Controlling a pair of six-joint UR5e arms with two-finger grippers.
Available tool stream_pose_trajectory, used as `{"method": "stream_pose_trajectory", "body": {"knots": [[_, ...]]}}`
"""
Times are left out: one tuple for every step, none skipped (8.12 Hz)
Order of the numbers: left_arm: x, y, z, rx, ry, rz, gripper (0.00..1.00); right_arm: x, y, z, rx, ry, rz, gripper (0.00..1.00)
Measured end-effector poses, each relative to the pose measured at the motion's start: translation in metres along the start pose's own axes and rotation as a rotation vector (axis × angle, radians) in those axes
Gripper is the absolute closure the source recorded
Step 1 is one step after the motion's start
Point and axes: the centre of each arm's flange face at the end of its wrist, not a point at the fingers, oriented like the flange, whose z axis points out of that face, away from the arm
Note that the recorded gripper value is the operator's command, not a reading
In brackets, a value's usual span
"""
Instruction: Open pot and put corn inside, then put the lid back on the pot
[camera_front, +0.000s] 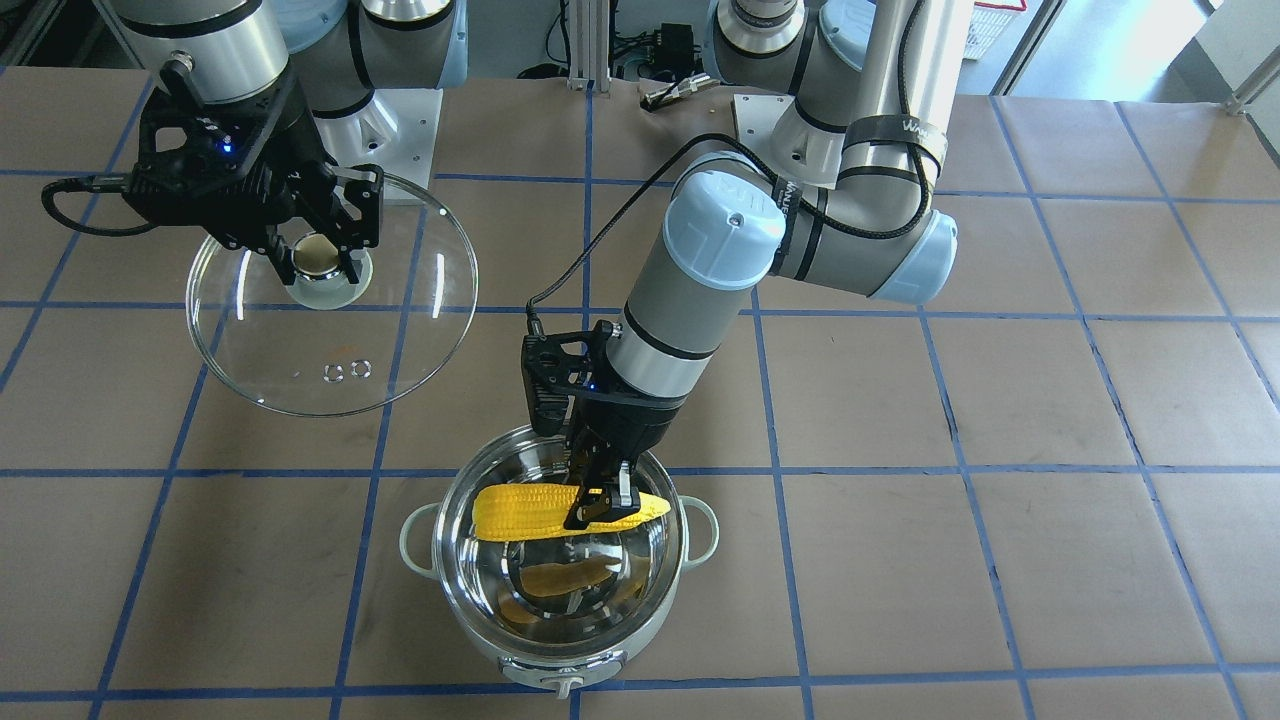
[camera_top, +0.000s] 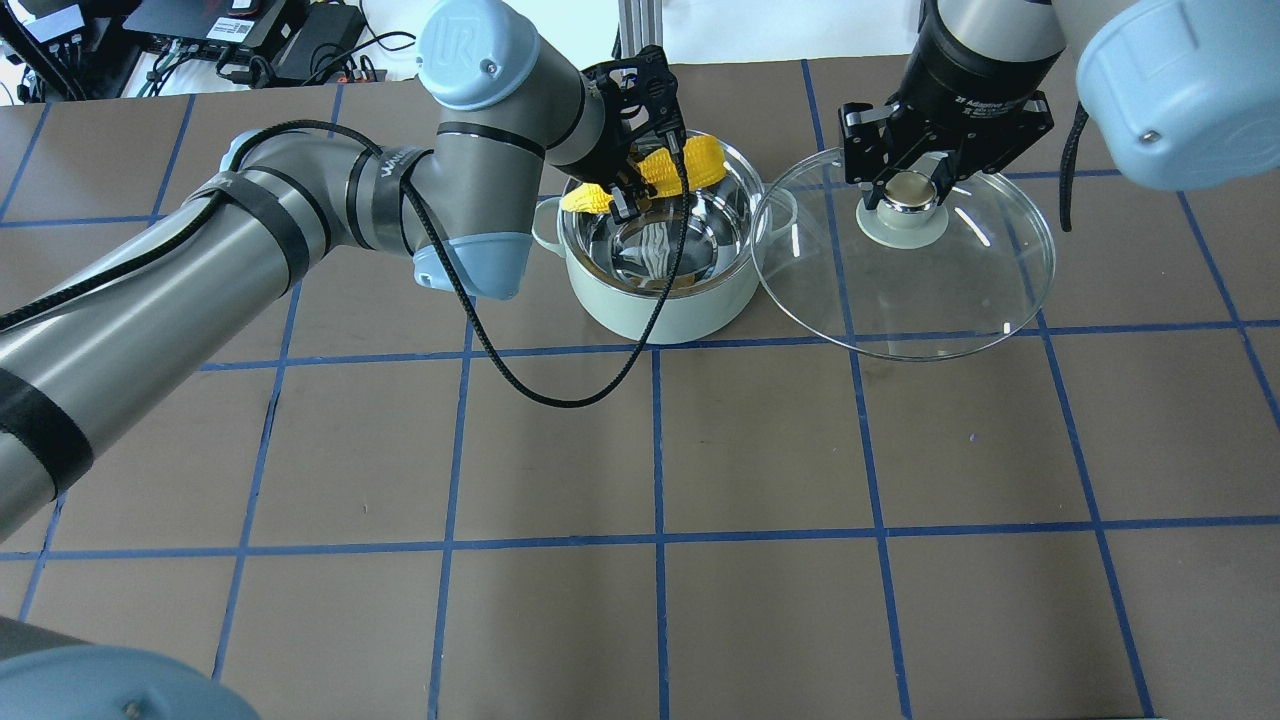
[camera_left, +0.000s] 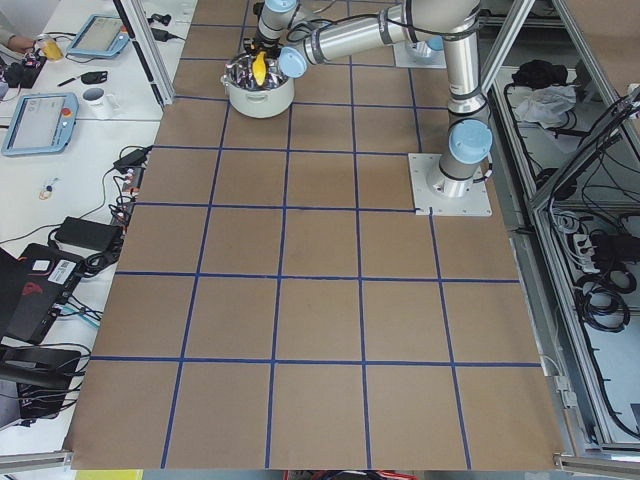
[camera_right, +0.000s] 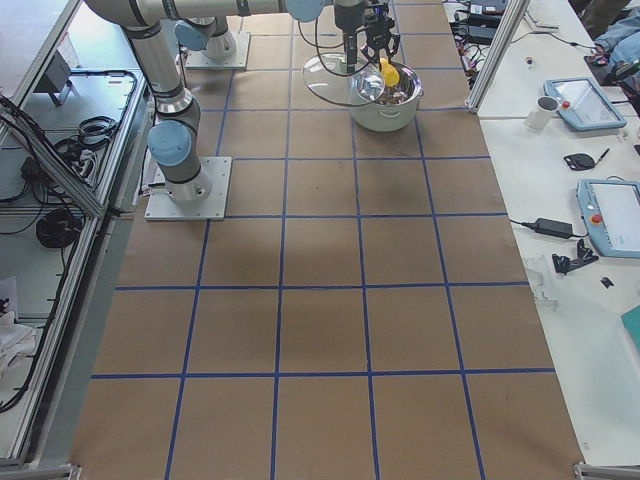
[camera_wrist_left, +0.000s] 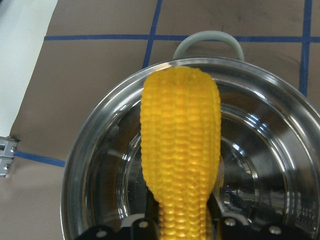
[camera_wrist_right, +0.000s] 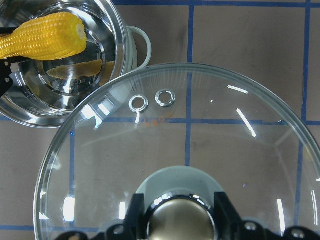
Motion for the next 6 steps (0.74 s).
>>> {"method": "stream_pose_trajectory", "body": {"knots": [[0.001, 0.002, 0.006, 0.000, 0.010, -0.004, 0.63, 0.000, 0.000, 0.000, 0.000, 0.000, -0.001, 0.63], [0.002, 0.004, 0.014, -0.005, 0.022, -0.010, 0.01, 0.000, 0.000, 0.000, 0.001, 0.000, -0.001, 0.63], [0.002, 0.006, 0.021, -0.010, 0.032, -0.027, 0.00, 0.000, 0.000, 0.000, 0.001, 0.000, -0.001, 0.63], [0.002, 0.007, 0.024, -0.012, 0.035, -0.085, 0.00, 0.000, 0.000, 0.000, 0.002, 0.000, -0.002, 0.63], [0.002, 0.007, 0.022, -0.013, 0.032, -0.148, 0.00, 0.000, -0.001, 0.000, 0.003, 0.000, -0.003, 0.63], [0.002, 0.006, 0.018, -0.013, 0.026, -0.190, 0.00, 0.000, -0.001, 0.000, 0.003, 0.000, -0.004, 0.63]]}}
